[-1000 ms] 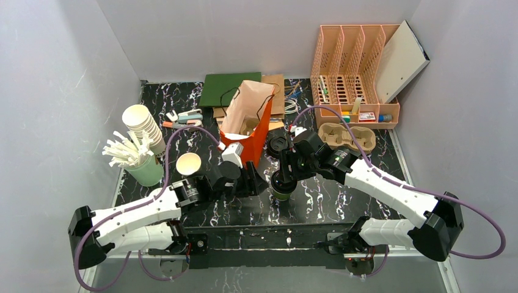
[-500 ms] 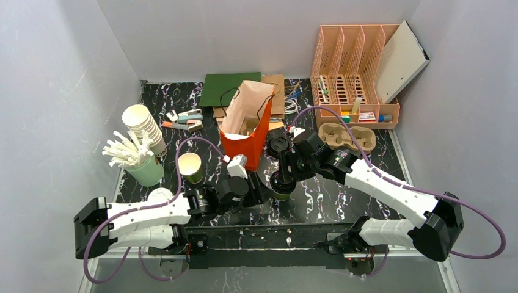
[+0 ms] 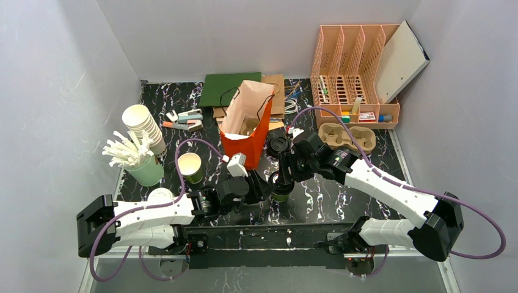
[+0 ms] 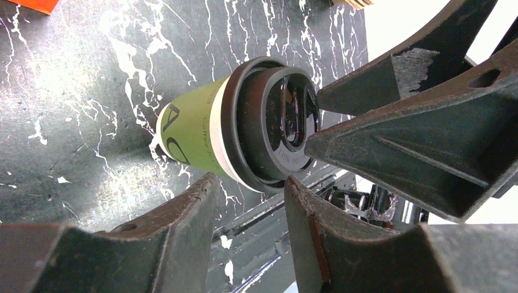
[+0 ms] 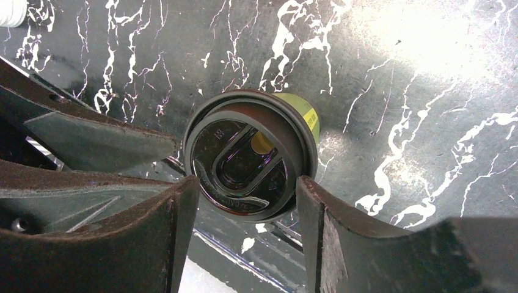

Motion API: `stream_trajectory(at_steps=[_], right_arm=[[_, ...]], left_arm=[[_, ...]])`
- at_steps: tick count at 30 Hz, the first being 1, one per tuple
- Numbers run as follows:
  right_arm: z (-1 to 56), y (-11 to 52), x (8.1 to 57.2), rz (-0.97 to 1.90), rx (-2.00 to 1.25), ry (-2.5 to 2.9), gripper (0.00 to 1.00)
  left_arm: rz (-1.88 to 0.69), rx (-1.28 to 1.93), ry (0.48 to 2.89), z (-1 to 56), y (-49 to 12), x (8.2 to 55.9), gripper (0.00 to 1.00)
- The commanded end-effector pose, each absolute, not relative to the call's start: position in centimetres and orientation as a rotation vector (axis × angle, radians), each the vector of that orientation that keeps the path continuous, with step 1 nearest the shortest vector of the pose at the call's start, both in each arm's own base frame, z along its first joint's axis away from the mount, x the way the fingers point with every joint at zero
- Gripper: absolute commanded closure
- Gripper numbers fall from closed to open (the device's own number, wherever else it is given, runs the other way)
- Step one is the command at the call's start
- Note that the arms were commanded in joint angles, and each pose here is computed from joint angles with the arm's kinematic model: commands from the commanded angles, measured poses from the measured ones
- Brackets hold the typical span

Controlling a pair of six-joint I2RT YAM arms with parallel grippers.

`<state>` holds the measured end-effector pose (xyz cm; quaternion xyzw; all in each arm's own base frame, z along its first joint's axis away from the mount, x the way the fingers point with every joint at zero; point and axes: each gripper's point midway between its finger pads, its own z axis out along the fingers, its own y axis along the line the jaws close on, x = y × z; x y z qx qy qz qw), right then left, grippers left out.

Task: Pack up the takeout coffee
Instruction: Adjust the cup lid on the coffee cup.

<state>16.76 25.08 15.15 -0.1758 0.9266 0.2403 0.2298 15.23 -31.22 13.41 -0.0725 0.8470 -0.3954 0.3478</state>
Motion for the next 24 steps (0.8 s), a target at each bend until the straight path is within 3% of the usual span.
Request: stream_trajectory(at_steps=[1,7,24], right_arm=[[15.5,25.3,16.4,0.695,-0.505,2.526,0.33],[15.7,25.3,16.4,0.697,-0.5,2.521,0.33],[15.2,25.3,16.3,0.694,-0.505,2.541,0.33]], left_arm=[[-0.973,-0.238,2.165,13.5,-30.5,16.3,0.59],[-0.976,-0.27,2.167,13.0,-30.2,16.8,0.66],[-0.977,-0.277,2.209,11.3,-30.3,17.2,0.72]])
